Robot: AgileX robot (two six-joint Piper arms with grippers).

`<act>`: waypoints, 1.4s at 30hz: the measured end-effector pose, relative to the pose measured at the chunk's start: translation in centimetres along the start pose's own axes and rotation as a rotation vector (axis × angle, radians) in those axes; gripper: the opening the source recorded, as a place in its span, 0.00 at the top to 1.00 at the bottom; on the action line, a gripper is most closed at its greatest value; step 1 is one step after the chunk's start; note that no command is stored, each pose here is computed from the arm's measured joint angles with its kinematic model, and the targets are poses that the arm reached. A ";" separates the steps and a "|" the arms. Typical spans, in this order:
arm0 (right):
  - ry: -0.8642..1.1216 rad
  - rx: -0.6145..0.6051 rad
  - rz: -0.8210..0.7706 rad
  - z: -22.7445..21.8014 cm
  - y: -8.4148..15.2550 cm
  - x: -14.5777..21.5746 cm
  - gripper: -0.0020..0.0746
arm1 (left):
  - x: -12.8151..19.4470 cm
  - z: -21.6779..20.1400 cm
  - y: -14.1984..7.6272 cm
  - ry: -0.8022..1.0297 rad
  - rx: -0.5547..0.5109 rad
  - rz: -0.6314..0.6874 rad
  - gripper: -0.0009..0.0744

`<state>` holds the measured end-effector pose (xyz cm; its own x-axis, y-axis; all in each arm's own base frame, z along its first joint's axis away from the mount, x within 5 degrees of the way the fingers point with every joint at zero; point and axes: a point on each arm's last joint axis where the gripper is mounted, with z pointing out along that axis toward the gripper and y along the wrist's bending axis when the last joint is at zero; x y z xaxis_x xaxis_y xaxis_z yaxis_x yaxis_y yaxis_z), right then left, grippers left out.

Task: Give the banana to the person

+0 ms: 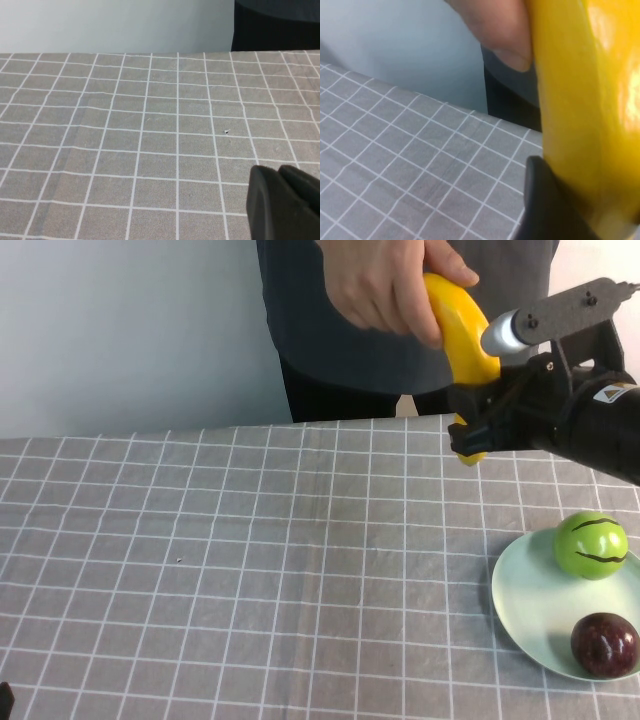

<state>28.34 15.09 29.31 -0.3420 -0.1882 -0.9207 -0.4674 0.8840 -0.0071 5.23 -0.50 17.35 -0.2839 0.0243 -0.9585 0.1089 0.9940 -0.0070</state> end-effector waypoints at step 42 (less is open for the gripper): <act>-0.327 -0.086 0.029 -18.4 0.7 2.9 0.98 | 0.0 0.0 0.0 0.000 0.000 0.000 0.99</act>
<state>12.04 7.24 33.85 -0.0836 -0.0039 -0.9965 -0.5334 0.8448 0.0414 5.23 -0.50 17.35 -0.2839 0.0243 -0.9585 0.1089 0.9940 -0.0070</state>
